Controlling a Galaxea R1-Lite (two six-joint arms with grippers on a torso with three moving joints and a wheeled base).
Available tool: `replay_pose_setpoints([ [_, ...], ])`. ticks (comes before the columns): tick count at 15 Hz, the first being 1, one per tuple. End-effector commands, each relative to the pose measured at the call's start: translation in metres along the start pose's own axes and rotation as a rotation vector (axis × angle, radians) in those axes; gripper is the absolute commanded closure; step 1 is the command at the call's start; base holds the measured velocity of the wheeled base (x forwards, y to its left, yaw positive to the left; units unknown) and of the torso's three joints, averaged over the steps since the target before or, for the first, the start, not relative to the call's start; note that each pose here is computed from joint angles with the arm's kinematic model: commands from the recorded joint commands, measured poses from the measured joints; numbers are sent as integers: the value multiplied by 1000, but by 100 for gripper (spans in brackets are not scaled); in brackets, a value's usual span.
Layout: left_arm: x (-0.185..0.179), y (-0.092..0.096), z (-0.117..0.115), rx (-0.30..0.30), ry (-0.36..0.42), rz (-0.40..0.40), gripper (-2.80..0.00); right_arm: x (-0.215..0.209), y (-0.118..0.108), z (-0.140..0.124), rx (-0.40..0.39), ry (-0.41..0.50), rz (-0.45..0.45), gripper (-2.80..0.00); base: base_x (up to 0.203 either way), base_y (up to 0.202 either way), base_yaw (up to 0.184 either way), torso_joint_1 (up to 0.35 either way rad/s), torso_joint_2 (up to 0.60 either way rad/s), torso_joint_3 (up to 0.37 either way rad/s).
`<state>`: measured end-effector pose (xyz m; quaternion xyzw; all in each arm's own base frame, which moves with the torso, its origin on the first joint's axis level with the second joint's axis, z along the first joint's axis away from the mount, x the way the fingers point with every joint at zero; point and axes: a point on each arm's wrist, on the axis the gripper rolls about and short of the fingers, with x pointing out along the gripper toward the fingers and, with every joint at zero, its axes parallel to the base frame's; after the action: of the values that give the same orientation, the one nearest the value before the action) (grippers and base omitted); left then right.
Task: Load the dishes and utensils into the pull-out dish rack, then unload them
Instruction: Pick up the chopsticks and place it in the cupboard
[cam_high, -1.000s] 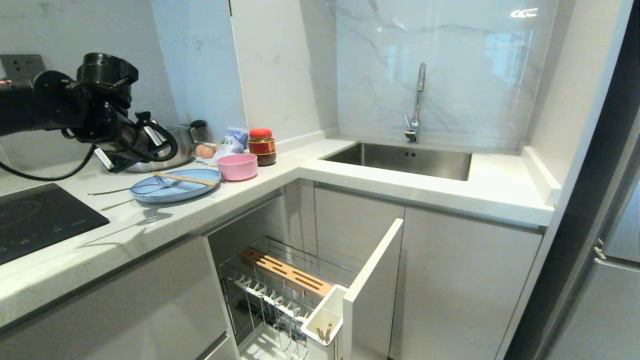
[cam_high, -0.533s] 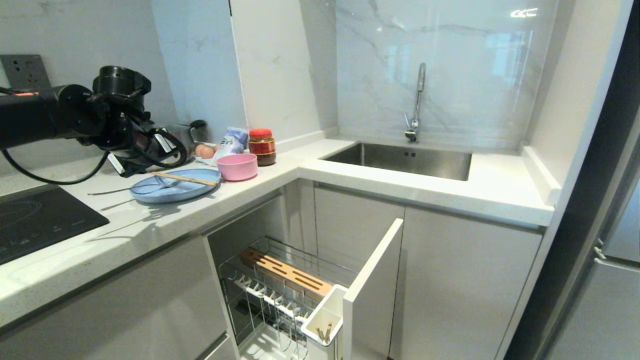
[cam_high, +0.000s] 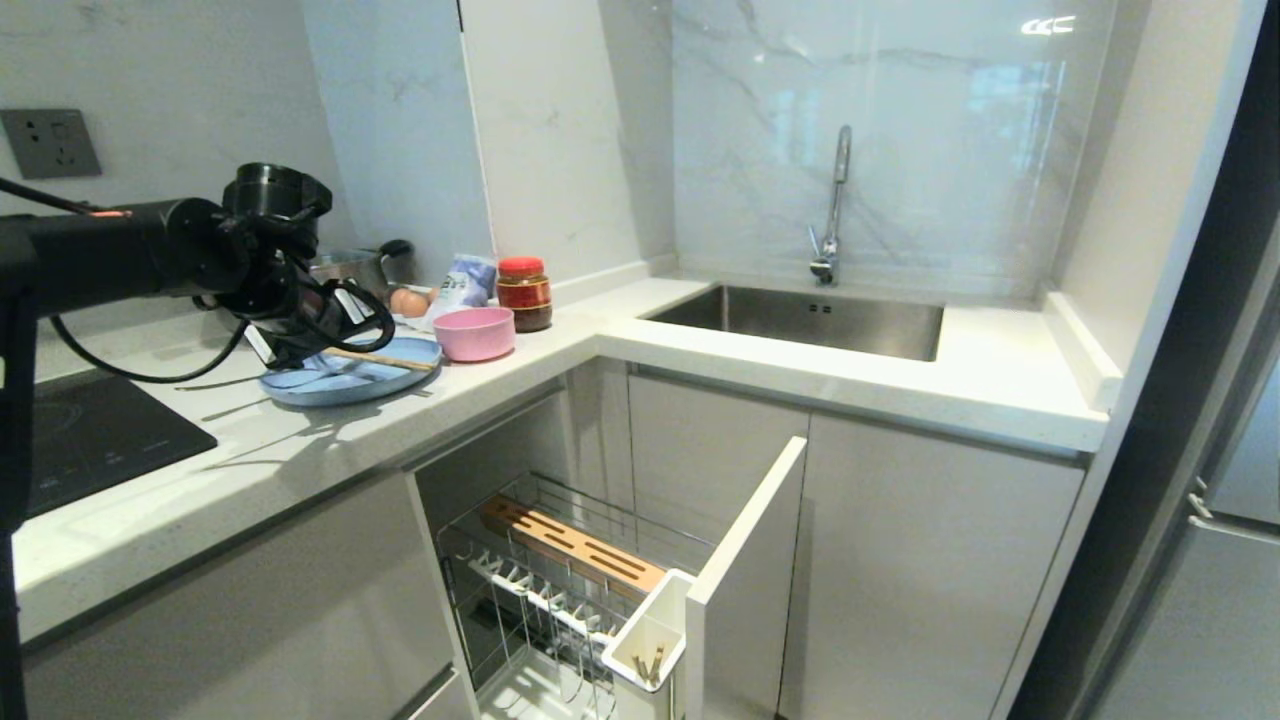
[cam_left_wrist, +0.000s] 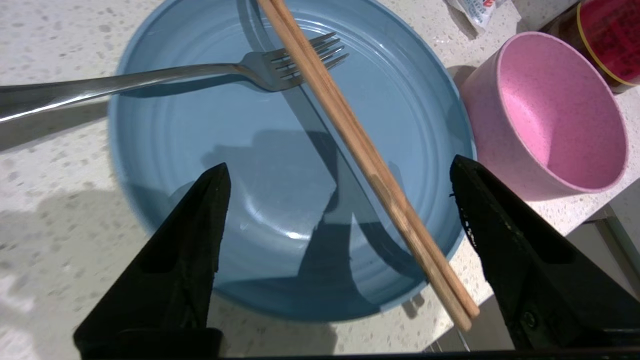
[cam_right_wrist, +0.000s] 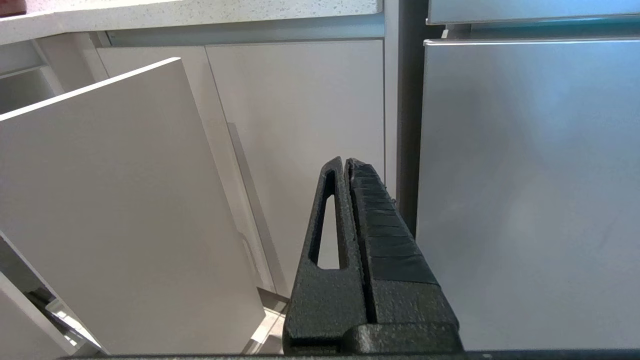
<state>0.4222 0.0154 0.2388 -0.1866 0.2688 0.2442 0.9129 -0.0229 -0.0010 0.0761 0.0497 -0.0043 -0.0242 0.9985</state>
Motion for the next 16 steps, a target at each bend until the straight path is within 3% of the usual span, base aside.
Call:
replay_pose_setpoints([
  [1, 10, -1, -5, 2, 12, 11, -280, 0, 0, 0, 1, -4, 1, 0, 0, 0, 0, 0, 0, 0],
  [16, 26, -2, -12, 27, 21, 20, -280, 0, 0, 0, 1, -5, 0, 0, 0, 0, 0, 0, 0, 0],
])
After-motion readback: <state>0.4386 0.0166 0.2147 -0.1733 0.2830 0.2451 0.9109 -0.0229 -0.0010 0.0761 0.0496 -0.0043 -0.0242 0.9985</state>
